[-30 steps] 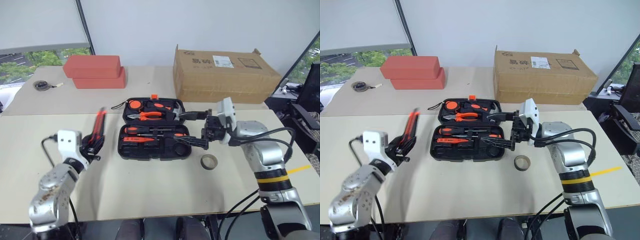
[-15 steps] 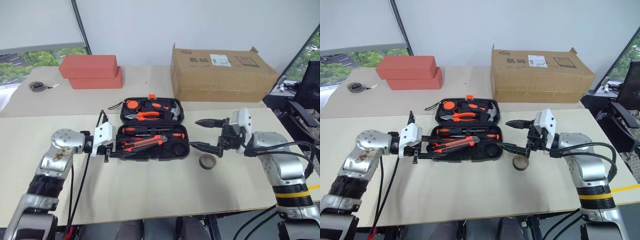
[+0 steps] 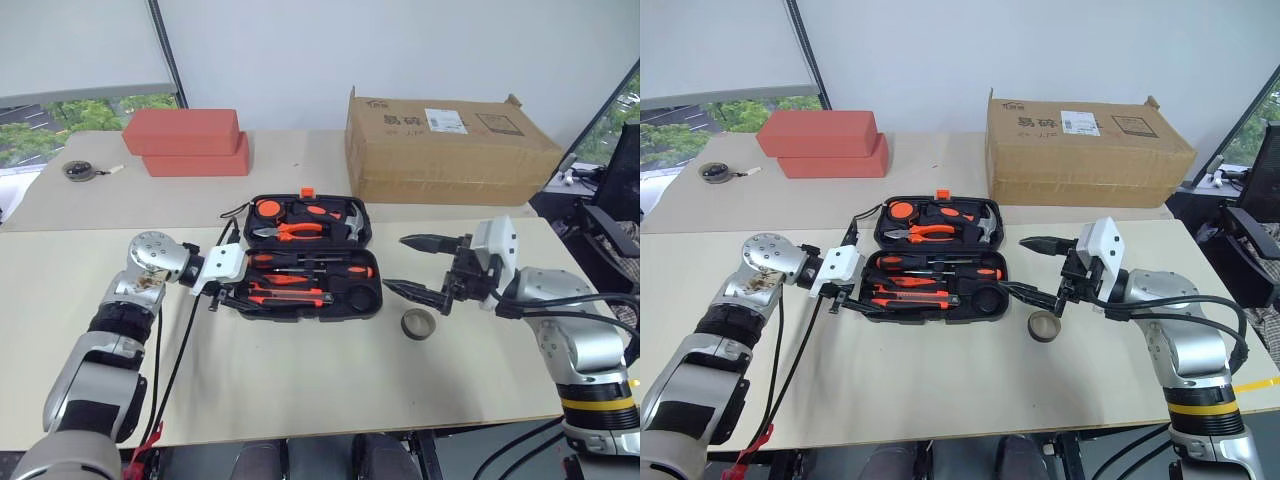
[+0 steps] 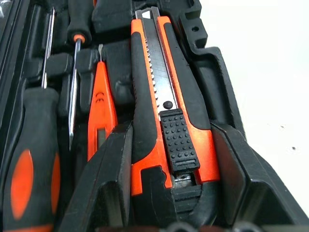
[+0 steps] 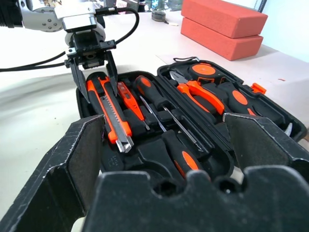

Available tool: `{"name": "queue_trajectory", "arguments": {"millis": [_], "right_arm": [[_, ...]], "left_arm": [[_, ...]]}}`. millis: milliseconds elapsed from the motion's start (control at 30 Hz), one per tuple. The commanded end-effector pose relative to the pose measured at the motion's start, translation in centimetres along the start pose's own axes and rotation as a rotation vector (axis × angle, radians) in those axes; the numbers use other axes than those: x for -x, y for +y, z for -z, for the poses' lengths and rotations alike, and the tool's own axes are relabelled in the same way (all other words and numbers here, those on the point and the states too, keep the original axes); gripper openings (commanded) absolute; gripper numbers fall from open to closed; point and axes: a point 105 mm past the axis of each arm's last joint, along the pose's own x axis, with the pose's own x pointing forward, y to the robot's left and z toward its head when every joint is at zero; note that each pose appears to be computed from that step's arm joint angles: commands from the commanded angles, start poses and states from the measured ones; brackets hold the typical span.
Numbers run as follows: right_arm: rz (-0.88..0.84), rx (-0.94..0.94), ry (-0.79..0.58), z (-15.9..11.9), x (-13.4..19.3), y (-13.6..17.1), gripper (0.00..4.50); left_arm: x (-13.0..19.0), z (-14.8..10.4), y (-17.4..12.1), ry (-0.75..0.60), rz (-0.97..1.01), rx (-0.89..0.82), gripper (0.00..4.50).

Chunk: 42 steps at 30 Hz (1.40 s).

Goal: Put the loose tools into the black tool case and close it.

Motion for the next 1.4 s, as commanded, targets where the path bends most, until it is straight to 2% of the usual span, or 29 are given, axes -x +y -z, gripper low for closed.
{"name": "queue_trajectory", "arguments": {"millis": [33, 200, 233, 267, 400, 467, 633, 733, 1067, 1167, 1233, 1267, 1400], "right_arm": [[0.007, 0.046, -0.034, -1.6, 0.3, -0.2, 4.50], [0.013, 0.048, -0.030, -1.5, 0.5, -0.2, 4.50], [0.014, 0.048, -0.029, -1.5, 0.5, -0.2, 4.50], [0.014, 0.048, -0.028, -1.5, 0.6, -0.2, 4.50], [0.012, 0.046, -0.027, -1.2, 0.5, -0.2, 4.50], [0.010, 0.045, -0.026, -1.2, 0.4, -0.3, 4.50], [0.005, 0.045, -0.025, -0.9, 0.4, -0.5, 4.50], [0.001, 0.046, -0.027, -0.8, 0.4, -0.6, 4.50], [-0.007, 0.046, -0.029, -0.2, 0.6, -0.7, 4.50], [-0.005, 0.045, -0.026, -0.1, 0.8, -0.7, 4.50], [-0.005, 0.045, -0.023, 0.1, 0.9, -0.6, 4.50], [-0.004, 0.044, -0.022, 0.1, 1.0, -0.6, 4.50], [0.000, 0.043, -0.021, 0.1, 1.0, -0.5, 4.50]], "left_arm": [[-0.1, -0.8, 0.6, 0.004, 0.013, -0.045, 1.80], [-0.3, -0.4, 0.6, 0.023, 0.010, -0.039, 1.80], [-0.3, -0.3, 0.7, 0.026, 0.005, -0.037, 2.80], [-0.2, -0.3, 0.7, 0.027, 0.002, -0.036, 2.99], [0.1, -0.7, 1.5, 0.010, -0.050, -0.043, 4.46], [0.5, -1.3, 1.5, -0.014, -0.045, -0.048, 4.46], [2.3, -4.5, 2.8, -0.196, -0.097, -0.004, 4.46], [2.6, -5.5, 3.2, -0.257, -0.117, 0.016, 4.46], [-2.3, -5.3, 3.2, -0.250, -0.136, -0.046, 4.46], [-3.2, -5.0, 3.2, -0.234, -0.127, -0.048, 3.71], [-3.7, -4.6, 3.0, -0.209, -0.110, -0.052, 2.94], [-3.8, -4.4, 2.9, -0.204, -0.105, -0.054, 2.70], [-4.1, -4.3, 2.9, -0.201, -0.093, -0.044, 1.05]]}}
